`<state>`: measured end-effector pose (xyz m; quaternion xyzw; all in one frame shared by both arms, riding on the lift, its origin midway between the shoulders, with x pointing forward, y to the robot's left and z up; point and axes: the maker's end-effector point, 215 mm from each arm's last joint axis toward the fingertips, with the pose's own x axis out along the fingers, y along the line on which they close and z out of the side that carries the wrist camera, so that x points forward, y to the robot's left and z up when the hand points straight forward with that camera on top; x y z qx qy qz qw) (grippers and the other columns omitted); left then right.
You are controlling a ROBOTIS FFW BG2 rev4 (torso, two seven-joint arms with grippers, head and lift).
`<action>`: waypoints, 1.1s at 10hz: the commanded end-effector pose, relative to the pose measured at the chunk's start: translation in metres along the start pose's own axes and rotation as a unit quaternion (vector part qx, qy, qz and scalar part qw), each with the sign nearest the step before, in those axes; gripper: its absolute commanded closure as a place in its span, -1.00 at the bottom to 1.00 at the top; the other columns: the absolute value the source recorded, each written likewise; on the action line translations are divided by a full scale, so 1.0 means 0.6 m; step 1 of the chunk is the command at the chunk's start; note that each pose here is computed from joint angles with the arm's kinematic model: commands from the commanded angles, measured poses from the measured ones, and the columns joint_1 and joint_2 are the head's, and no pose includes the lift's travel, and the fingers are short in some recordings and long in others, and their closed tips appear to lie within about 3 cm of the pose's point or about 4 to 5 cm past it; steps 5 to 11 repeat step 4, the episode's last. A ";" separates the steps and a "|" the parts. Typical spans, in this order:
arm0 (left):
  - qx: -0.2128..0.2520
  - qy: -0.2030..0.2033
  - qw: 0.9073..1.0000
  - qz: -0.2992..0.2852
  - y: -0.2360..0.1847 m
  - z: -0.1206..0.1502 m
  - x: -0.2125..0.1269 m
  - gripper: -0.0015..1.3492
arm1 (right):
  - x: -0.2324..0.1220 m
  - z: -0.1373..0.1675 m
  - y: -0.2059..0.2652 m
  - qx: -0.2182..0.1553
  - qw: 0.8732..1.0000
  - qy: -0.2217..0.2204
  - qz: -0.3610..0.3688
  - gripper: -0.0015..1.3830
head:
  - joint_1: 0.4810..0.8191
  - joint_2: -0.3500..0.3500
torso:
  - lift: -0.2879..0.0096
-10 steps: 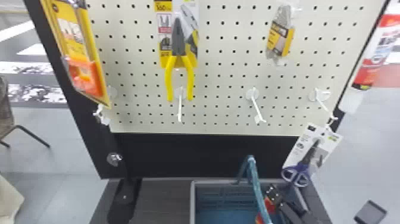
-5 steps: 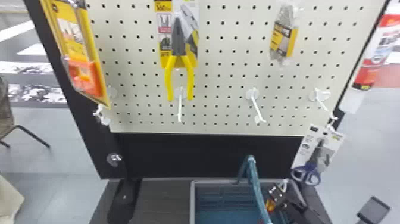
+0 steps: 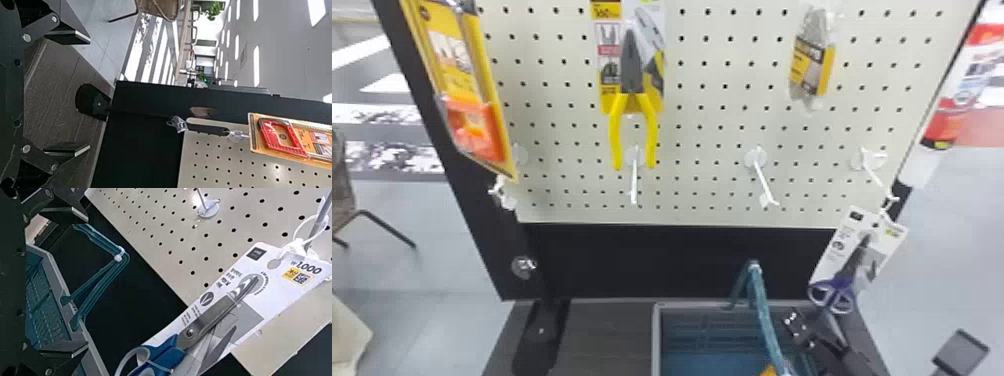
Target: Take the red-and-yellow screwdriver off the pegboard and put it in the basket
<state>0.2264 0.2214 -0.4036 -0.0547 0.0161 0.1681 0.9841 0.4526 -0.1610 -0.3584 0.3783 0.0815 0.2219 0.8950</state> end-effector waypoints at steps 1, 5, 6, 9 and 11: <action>0.000 0.000 1.000 0.000 0.000 0.000 0.001 -0.51 | 0.001 0.003 0.000 -0.001 1.000 -0.002 0.000 -0.75 | -0.60 0.00 | 0.26; 0.000 0.000 1.000 0.001 0.001 0.000 0.001 -0.51 | 0.001 0.004 0.000 -0.003 1.000 -0.003 0.000 -0.75 | -0.60 0.00 | 0.26; 0.000 0.000 1.000 0.001 0.001 0.000 0.001 -0.51 | 0.001 0.004 0.000 -0.003 1.000 -0.003 0.000 -0.75 | -0.60 0.00 | 0.26; 0.000 0.000 1.000 0.001 0.001 0.000 0.001 -0.51 | 0.001 0.004 0.000 -0.003 1.000 -0.003 0.000 -0.75 | -0.60 0.00 | 0.26; 0.000 0.000 1.000 0.001 0.001 0.000 0.001 -0.51 | 0.001 0.004 0.000 -0.003 1.000 -0.003 0.000 -0.75 | -0.60 0.00 | 0.26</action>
